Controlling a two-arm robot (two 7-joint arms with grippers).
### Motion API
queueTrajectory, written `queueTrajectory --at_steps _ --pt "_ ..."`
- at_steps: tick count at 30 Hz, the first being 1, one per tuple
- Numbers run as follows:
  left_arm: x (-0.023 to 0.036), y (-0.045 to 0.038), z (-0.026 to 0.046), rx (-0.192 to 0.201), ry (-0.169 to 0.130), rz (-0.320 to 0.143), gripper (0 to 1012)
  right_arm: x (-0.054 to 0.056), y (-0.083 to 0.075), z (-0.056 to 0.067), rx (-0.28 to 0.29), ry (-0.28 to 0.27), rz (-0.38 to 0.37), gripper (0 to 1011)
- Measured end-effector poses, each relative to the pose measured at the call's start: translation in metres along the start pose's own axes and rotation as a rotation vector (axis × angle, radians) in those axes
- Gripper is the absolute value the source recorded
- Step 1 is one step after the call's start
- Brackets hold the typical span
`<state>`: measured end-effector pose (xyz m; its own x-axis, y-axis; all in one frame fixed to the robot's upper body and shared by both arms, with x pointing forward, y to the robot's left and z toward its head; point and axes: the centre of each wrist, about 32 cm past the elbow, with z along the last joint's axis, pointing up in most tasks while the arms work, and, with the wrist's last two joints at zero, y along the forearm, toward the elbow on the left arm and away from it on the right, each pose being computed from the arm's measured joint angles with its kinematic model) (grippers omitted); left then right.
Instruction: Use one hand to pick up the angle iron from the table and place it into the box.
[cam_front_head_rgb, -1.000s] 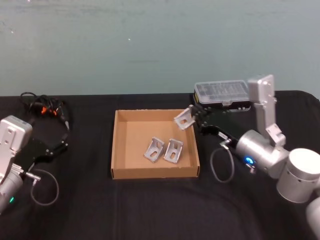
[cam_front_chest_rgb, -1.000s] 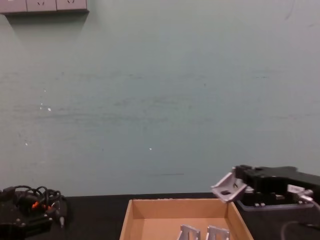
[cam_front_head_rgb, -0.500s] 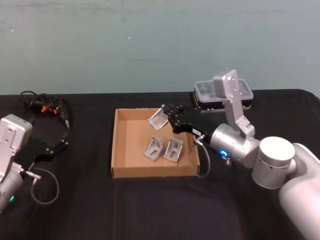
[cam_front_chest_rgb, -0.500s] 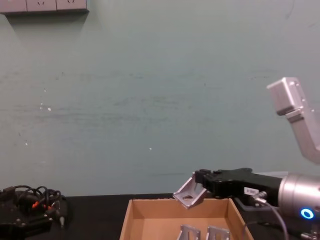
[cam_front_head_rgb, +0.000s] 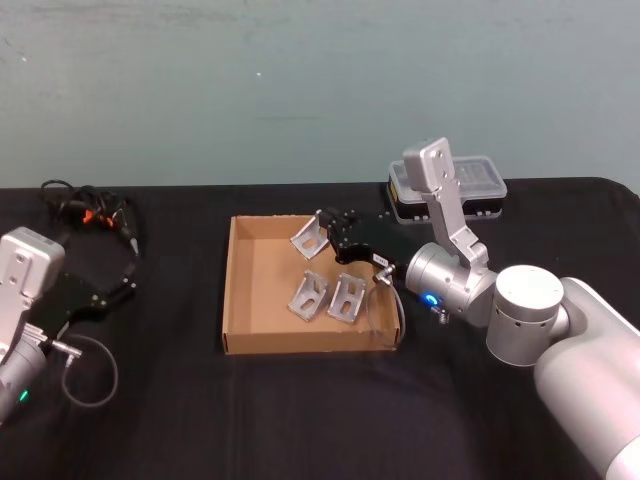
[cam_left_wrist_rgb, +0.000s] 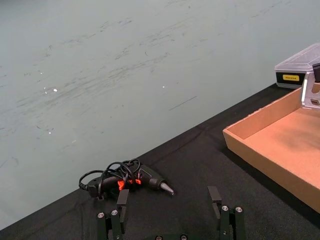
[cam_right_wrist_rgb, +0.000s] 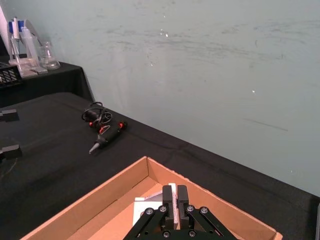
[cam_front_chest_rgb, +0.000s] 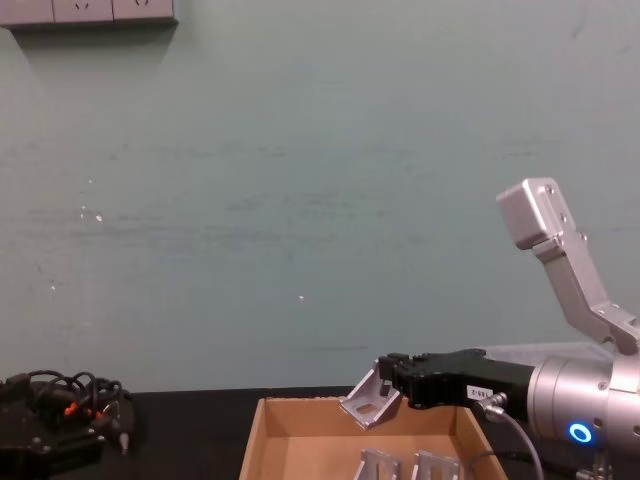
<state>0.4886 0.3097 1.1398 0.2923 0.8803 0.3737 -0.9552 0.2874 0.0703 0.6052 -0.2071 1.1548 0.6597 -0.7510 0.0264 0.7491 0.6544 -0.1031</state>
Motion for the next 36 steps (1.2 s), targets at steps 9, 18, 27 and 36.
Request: queueTrajectory --at_steps 9,18,27,36 --pt "0.0000 0.0000 0.0000 0.000 0.000 0.000 1000 0.0001 0.0004 0.0000 -0.001 0.000 -0.003 60" --pt "0.0000 0.0000 0.0000 0.000 0.000 0.000 1000 0.0001 -0.0001 0.0004 0.000 0.001 -0.004 60" --pt "0.0000 0.0000 0.0000 0.000 0.000 0.000 1000 0.0001 -0.0003 0.0004 0.001 0.002 -0.004 199" --pt "0.0000 0.0000 0.0000 0.000 0.000 0.000 1000 0.0001 -0.0006 0.0002 0.000 0.002 -0.004 488"
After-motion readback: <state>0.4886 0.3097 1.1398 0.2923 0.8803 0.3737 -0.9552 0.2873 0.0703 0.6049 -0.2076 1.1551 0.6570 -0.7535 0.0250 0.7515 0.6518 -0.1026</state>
